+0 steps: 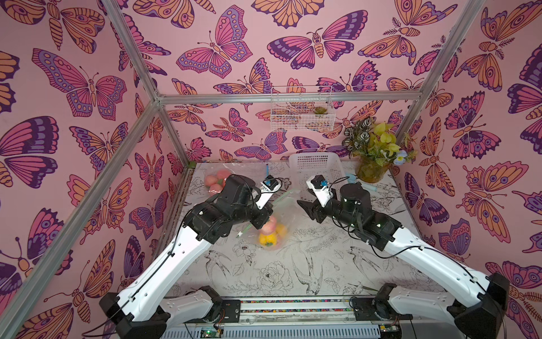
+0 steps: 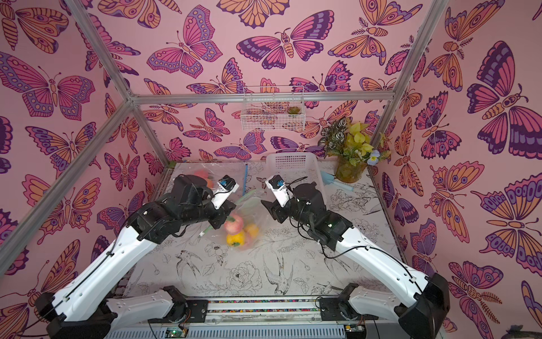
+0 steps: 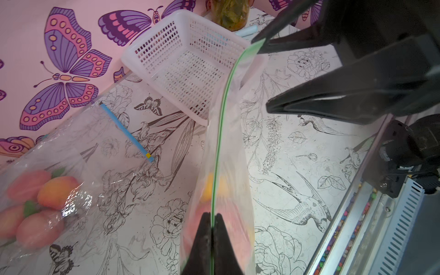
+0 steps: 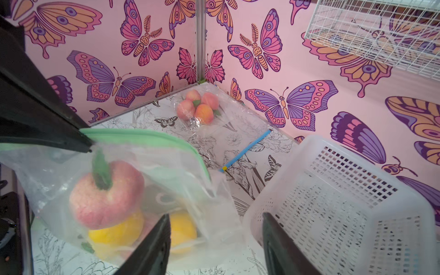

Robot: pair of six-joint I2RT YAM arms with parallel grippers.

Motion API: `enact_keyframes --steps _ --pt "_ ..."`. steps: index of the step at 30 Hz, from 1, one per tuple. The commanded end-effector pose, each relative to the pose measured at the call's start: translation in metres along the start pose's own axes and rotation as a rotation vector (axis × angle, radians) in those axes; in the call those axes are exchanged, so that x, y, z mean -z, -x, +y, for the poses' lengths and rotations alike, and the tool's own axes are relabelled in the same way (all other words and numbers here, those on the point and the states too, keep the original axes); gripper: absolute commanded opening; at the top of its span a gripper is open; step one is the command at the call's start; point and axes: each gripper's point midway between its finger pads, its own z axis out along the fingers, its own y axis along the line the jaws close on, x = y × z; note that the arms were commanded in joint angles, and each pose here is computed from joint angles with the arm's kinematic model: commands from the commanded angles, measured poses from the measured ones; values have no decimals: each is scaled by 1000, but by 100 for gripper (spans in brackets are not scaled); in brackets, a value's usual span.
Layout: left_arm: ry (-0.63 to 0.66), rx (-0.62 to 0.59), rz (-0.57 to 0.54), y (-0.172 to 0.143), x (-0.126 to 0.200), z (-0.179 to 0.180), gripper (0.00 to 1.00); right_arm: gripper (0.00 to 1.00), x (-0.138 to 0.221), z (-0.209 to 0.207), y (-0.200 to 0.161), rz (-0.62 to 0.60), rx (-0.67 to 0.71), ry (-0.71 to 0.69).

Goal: Place the peach in a zip-top bag and seal the zipper
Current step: Place the zipper food storage bag at the center of the board.

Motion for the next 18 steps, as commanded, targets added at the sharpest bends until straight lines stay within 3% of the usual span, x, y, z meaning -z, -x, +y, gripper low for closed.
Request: enact_keyframes --steps 1,8,18 --pt "92 47 32 -18 8 17 0 69 10 -5 12 -59 16 -29" --pt "293 109 25 -31 28 58 0 70 19 -18 6 -67 12 -111" --pt "691 184 54 -50 65 138 0 71 27 -25 0 -53 16 -158"
